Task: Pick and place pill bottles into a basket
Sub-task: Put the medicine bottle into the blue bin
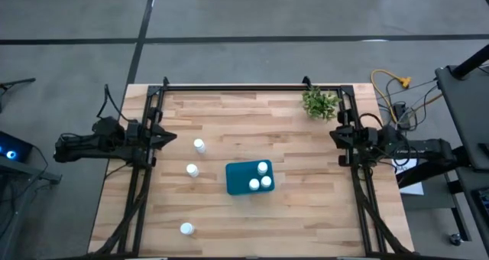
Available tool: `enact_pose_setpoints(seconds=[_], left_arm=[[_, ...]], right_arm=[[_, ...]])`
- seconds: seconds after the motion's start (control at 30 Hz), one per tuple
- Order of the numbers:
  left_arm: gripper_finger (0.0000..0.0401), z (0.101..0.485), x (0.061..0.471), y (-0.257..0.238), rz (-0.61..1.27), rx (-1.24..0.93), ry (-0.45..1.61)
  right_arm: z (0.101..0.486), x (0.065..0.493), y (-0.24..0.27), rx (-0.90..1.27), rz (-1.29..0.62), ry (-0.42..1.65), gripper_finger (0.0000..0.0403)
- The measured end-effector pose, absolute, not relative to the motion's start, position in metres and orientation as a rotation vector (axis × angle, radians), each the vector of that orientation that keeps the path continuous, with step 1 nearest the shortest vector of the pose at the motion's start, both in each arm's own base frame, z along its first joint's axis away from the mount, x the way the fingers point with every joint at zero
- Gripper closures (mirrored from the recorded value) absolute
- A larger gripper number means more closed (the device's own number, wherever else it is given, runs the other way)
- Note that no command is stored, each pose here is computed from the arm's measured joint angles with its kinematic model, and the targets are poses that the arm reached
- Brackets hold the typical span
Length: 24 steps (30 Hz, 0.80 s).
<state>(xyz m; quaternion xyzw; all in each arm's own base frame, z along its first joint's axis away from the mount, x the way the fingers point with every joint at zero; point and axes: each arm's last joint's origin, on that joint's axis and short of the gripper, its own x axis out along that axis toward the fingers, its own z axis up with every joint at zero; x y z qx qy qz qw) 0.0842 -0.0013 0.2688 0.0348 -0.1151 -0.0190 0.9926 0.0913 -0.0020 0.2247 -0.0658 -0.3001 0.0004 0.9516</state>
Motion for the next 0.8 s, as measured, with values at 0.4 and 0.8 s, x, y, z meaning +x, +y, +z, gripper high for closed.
enact_pose_setpoints(seconds=[0.4,0.8], left_arm=[[0.0401,0.269,0.084,-0.002,-0.045,0.065,-0.230],[0.0401,0.261,0.094,-0.002,-0.072,0.063,-0.136]], right_arm=[[0.209,0.092,-0.004,-0.088,-0.064,-0.444,0.0394],[0.201,0.094,-0.005,-0.084,-0.064,-0.359,0.0394]])
